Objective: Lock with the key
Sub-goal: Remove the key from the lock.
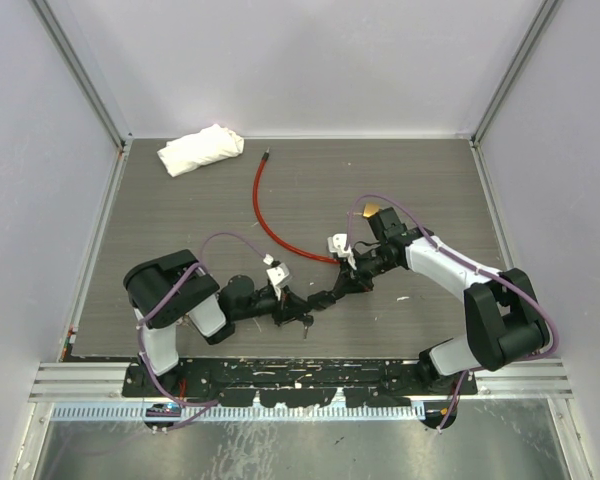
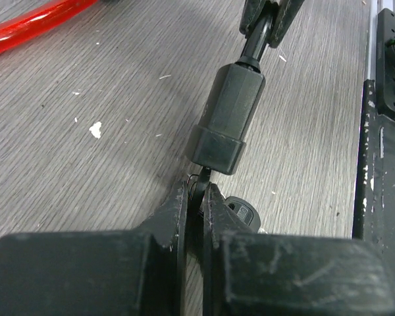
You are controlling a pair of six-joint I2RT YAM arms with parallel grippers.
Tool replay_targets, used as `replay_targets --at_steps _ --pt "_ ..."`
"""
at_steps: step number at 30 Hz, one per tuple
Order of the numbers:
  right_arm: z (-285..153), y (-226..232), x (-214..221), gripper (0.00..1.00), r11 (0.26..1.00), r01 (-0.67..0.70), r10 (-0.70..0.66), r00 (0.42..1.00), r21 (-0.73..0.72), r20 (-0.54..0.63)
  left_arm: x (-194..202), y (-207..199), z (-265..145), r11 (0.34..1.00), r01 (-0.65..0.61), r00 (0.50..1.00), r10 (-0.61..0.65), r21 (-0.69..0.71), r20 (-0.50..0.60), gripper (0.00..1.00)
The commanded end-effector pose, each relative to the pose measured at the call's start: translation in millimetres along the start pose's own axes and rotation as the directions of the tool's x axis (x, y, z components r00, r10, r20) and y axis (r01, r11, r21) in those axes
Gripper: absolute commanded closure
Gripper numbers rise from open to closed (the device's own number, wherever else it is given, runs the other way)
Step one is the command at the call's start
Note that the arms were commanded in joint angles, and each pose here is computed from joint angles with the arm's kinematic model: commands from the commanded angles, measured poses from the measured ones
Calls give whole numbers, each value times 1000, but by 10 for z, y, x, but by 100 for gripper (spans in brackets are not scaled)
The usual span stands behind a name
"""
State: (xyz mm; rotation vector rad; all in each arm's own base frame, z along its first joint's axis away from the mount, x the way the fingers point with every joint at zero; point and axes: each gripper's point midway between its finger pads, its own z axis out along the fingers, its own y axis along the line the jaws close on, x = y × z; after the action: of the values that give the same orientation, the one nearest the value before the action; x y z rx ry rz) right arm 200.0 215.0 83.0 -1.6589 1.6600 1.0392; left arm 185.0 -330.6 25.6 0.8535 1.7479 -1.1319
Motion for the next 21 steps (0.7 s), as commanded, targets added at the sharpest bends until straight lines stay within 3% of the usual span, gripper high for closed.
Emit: replay_targets --at_steps 1,11,17,21 --pt "-174 -180 -342 99 995 72 -76 995 64 70 -54 40 -98 997 -77 996 78 -7 35 100" --pt "-453 -427 -306 99 984 1 -16 997 180 79 109 137 -251 999 -39 999 39 -27 -5 100" --pt "-617 -456 -484 99 979 -71 36 983 192 181 -200 125 -228 999 20 996 -16 -44 83 100" --pt "-798 -533 -604 99 961 -137 71 961 239 267 -513 143 -211 990 135 978 -125 -51 167 100"
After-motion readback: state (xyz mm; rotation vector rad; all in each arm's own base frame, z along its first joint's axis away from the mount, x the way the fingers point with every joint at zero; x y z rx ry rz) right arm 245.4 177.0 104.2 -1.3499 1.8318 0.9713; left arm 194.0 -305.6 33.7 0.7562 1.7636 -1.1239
